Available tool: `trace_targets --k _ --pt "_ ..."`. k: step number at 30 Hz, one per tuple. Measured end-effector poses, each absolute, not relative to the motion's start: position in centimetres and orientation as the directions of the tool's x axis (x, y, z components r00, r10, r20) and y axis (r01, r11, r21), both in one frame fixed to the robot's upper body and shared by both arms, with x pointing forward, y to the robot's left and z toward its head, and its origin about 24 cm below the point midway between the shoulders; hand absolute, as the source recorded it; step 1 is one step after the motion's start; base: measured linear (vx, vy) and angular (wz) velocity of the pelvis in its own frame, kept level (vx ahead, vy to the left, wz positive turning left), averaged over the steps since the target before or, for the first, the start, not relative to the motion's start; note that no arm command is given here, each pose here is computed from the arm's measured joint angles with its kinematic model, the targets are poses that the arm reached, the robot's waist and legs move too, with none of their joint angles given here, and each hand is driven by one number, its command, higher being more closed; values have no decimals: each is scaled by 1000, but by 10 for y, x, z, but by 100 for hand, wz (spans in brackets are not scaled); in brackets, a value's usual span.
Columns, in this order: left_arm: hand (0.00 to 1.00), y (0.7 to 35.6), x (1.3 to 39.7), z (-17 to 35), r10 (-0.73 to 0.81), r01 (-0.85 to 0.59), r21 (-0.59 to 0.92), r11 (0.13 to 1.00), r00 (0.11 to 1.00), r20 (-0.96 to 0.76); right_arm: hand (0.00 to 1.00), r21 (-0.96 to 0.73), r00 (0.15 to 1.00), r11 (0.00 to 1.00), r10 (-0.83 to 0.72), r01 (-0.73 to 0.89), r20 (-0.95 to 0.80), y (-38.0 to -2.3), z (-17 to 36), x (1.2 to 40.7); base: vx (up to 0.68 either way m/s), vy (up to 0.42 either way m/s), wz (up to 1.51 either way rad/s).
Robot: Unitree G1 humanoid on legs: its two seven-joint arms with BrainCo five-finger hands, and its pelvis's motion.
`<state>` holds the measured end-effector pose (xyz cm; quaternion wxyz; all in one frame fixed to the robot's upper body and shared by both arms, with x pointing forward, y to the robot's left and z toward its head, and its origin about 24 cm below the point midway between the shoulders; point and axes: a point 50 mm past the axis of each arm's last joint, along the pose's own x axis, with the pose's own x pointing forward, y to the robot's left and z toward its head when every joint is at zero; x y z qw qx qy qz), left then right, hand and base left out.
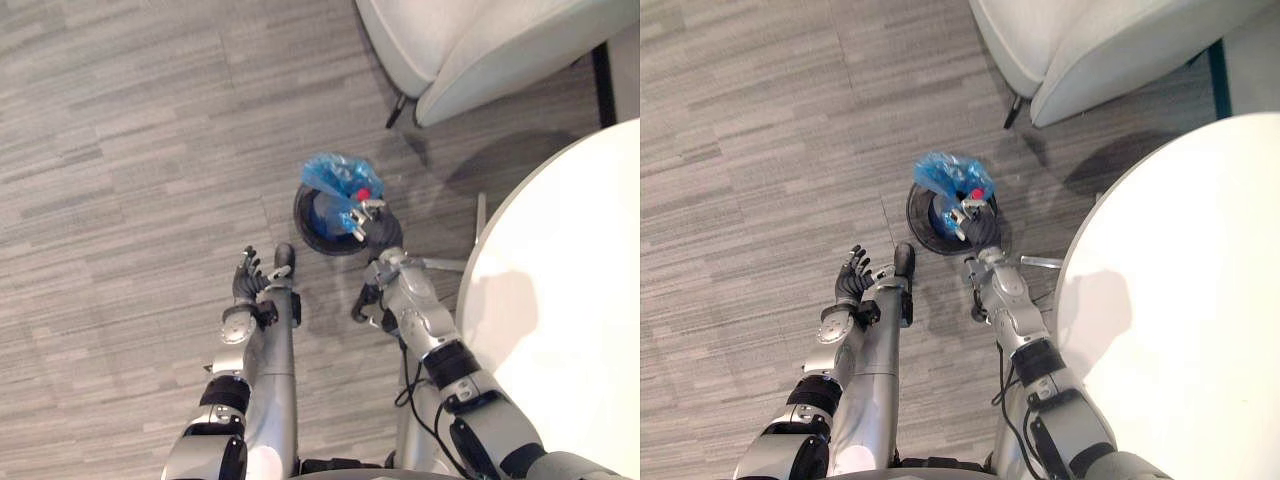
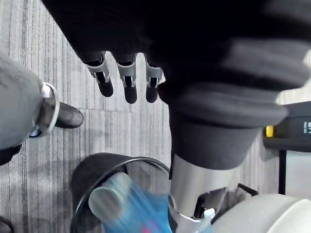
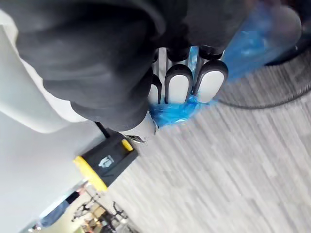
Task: Gather rubbish on tea table into small bin, then transfer packed bag to large trash can.
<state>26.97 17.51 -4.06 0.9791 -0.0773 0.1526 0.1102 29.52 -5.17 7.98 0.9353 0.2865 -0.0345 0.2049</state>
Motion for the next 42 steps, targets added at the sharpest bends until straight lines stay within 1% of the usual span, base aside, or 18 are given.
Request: trace_targets --k 4,8,14,17,18,22,23,25,26,29,31,32,34,35,36,38,41,42 --pt "0 173 233 -71 164 -221 -87 971 888 -429 100 541 904 728 386 -421 184 -49 72 274 125 48 -16" --pt "0 178 200 -102 136 -159 8 987 818 -560 100 478 891 755 418 -448 175 -50 65 267 121 69 -36" --pt "0 195 172 -115 152 -107 109 988 771 -618 100 414 878 777 450 -475 162 -54 60 265 66 76 -43" --pt "0 199 167 -112 155 -94 131 987 783 -603 100 391 854 760 485 -519 191 -47 68 265 -30 72 -61" --pt "0 198 174 -104 135 -58 152 987 813 -567 100 363 841 759 499 -540 208 -44 72 267 -92 56 -34" --pt "0 196 197 -79 106 -28 181 983 893 -438 100 322 832 768 488 -553 266 -45 89 271 -177 -2 14" --pt "0 196 198 -76 105 -26 188 982 900 -423 100 308 828 771 490 -558 274 -45 91 272 -196 -88 78" --pt "0 198 203 -61 104 -33 204 978 930 -353 100 240 811 789 479 -565 336 -43 109 277 -273 -218 94" --pt "0 200 207 -53 113 -49 205 978 942 -315 100 187 787 795 480 -577 387 -43 124 280 -300 -215 80" --pt "0 190 211 -43 91 -43 179 983 959 -267 100 99 743 812 469 -576 477 -50 156 290 -313 -165 30" --pt "0 177 216 -35 51 -15 154 988 972 -228 100 84 763 851 416 -518 495 -66 163 299 -381 -157 77" --pt "0 167 219 -27 16 13 148 989 981 -191 100 78 794 884 372 -461 481 -77 162 306 -321 -127 64" --pt "0 158 224 -12 -19 36 140 990 993 -116 100 52 799 906 343 -421 494 -82 169 312 -310 -100 77" --pt "0 154 227 2 -39 46 144 989 998 -52 100 47 794 909 336 -415 507 -83 174 313 -268 -75 61" --pt "0 153 227 4 -43 47 148 988 998 -37 100 47 793 909 336 -415 508 -83 174 313 -200 -10 32" --pt "0 151 231 21 -61 51 167 985 996 58 100 39 786 906 344 -421 513 -81 177 314 -170 33 10" --pt "0 143 233 27 -92 75 180 981 992 86 100 37 786 906 344 -421 514 -82 177 314 -122 86 15" --pt "0 136 236 30 -130 108 200 974 986 101 100 38 786 906 344 -421 514 -82 177 314 -111 122 26"
